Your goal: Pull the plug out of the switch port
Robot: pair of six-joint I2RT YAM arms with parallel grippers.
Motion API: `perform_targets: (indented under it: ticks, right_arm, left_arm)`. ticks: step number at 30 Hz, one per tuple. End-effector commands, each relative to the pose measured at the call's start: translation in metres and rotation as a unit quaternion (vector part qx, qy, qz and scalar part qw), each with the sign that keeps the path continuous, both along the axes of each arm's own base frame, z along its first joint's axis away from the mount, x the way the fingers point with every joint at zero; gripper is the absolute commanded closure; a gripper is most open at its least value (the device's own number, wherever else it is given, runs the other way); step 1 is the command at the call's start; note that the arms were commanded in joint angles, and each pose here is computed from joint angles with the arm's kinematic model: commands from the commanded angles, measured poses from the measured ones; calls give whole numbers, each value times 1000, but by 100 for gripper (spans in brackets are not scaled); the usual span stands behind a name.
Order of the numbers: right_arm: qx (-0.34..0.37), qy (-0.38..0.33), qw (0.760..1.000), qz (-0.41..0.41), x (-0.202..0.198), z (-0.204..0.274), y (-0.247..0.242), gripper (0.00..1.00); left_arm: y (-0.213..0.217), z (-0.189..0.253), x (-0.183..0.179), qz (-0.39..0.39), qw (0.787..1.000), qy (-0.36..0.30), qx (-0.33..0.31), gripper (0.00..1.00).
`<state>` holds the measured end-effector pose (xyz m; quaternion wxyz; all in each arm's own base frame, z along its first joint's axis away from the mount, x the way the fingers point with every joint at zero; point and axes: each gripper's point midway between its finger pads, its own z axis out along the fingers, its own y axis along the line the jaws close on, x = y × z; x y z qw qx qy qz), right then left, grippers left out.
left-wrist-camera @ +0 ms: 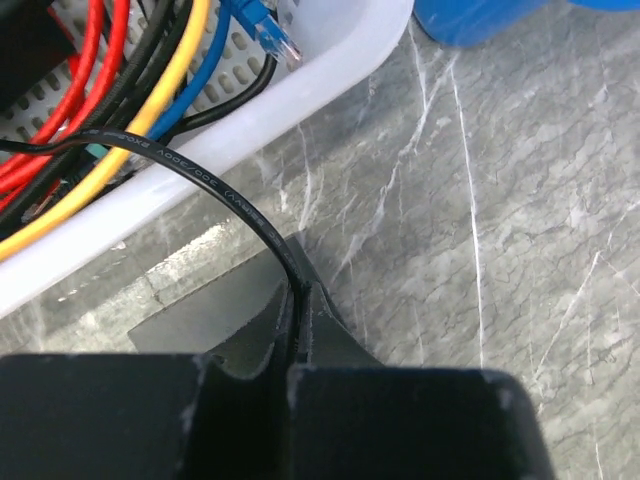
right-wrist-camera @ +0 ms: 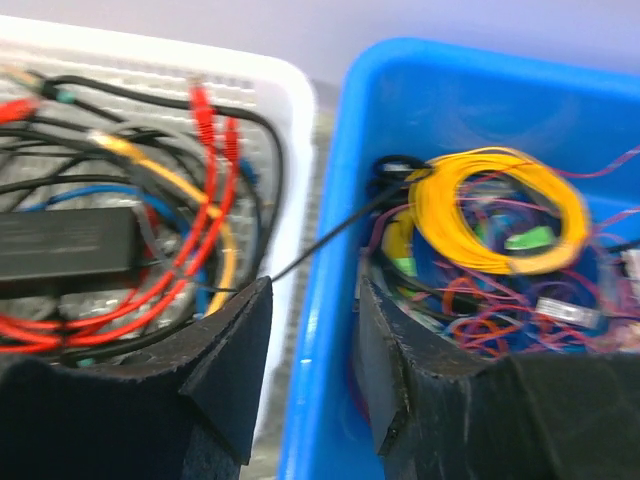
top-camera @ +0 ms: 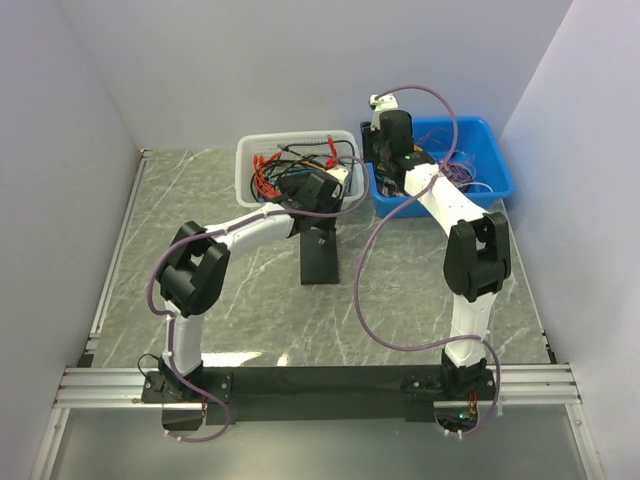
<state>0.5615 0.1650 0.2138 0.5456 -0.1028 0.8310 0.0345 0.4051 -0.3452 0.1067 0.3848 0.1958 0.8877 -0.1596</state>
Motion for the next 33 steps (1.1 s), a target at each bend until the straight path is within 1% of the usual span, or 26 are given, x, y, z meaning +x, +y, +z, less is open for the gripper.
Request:
perform_targets:
  ticks: [1,2,3,4,5,6,8,9,10,11,12,13,14,17,20,22,23,24,26,27,29,30,31,32,33]
  right_arm:
    - [62,-17,998,20,-4,37,9,53]
    - [87,-21,996,13,-5,43,11,53]
    - [130,-15,991,-2,-11,45,14,53]
    - [157,-15,988,0,-14,48,19,53]
    - [187,-32,982,-1,-13,57,24,52]
    - [229,-17,973,-24,-19,50,25,52]
    - [273,-24,960,-55,-18,52,25,49]
    - [307,-12,949,-77,-19,46,26,49]
    - [318,-10,944,-83,-18,44,28,49]
    - [323,-12,941,-96,-15,39,28,49]
    - [334,-8,937,-105,-15,37,34,49]
    - [338,-9,934,-113,-13,34,37,49]
    - [341,-12,932,-122,-9,30,38,49]
    - [368,-14,922,-116,-4,31,51,49]
    - [373,-24,920,-117,3,42,58,49]
    - [378,-26,918,-120,9,44,60,48]
    - [380,-22,916,-125,14,36,61,47]
    - [395,-28,909,-130,19,44,63,47]
    - [416,-31,898,-142,27,41,64,45]
    - [438,-34,885,-152,31,43,64,45]
    - [459,-42,871,-169,40,39,63,43]
    - [479,-47,859,-176,45,46,63,43]
    - [485,-55,853,-184,49,48,61,42]
    - [489,-52,850,-188,54,40,63,40]
    - [503,-59,842,-187,59,49,64,39]
  left_arm:
    - [-5,77,11,-13,996,-66,-57,100]
    - [-2,99,11,-12,994,-85,-67,100]
    - [1,113,14,-9,993,-97,-74,100]
    - [8,124,18,-2,991,-107,-78,100]
    - [15,138,20,4,990,-118,-81,100]
    - [20,154,26,11,987,-132,-87,100]
    - [42,166,45,38,984,-149,-86,100]
    - [49,174,55,48,982,-159,-90,100]
    - [66,174,69,67,981,-162,-87,100]
    - [72,166,79,75,981,-157,-81,100]
    - [77,172,88,80,980,-162,-85,100]
    - [82,167,95,86,980,-161,-82,100]
    - [94,155,108,98,981,-154,-72,100]
    - [109,136,128,114,980,-152,-54,100]
    - [137,124,151,151,976,-154,-38,100]
    - [154,116,163,174,972,-158,-23,100]
    - [162,106,171,181,971,-158,-12,100]
    - [165,100,174,182,971,-155,-5,100]
    - [162,77,177,177,975,-137,6,99]
    - [161,71,178,173,976,-131,7,94]
    - [156,54,179,165,980,-114,8,88]
    - [156,47,177,163,981,-104,12,83]
    - [156,42,177,162,982,-97,14,64]
    - [156,39,177,163,982,-94,17,53]
    - [157,39,176,164,982,-91,18,27]
